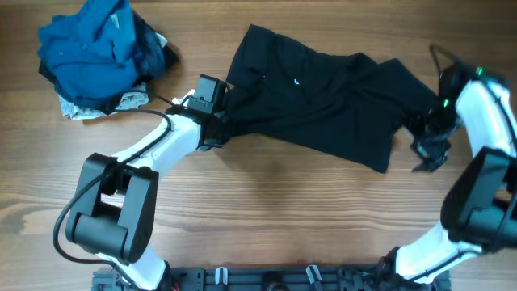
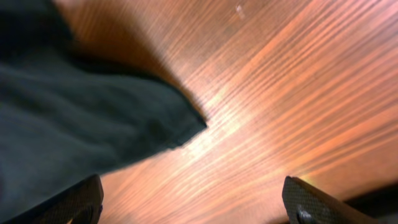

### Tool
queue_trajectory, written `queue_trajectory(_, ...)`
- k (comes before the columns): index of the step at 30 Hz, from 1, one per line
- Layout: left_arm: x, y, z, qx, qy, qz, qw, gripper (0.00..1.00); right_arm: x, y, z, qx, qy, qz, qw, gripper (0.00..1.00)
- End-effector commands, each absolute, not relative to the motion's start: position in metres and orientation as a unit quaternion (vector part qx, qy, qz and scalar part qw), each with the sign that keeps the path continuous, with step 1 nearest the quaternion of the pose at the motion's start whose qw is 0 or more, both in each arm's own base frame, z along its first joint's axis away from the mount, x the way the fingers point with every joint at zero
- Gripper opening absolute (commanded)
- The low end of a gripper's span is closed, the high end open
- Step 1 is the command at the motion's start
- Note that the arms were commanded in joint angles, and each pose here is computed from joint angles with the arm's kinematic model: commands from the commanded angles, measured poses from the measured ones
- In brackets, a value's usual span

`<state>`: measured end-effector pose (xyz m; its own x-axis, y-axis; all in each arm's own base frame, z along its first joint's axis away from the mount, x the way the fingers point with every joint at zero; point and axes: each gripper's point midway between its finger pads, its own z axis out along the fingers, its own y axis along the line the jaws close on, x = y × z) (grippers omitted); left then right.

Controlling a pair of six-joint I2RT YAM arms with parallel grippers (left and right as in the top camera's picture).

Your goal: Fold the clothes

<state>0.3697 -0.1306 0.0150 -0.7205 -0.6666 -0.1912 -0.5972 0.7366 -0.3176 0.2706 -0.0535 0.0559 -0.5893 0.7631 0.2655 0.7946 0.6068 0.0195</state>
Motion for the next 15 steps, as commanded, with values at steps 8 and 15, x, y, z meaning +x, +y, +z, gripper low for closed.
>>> queue_trajectory(8,0.37,-0.131,0.013,-0.337,0.923,-0.115,0.145,0.05,0.244,-0.029,0.006,-0.475,-0.868,-0.114,0.089,0.76)
queue_trajectory(15,0.37,-0.13,0.013,-0.337,0.923,-0.115,0.145,0.05,0.257,-0.04,0.002,-0.49,-0.864,-0.102,0.055,0.76)
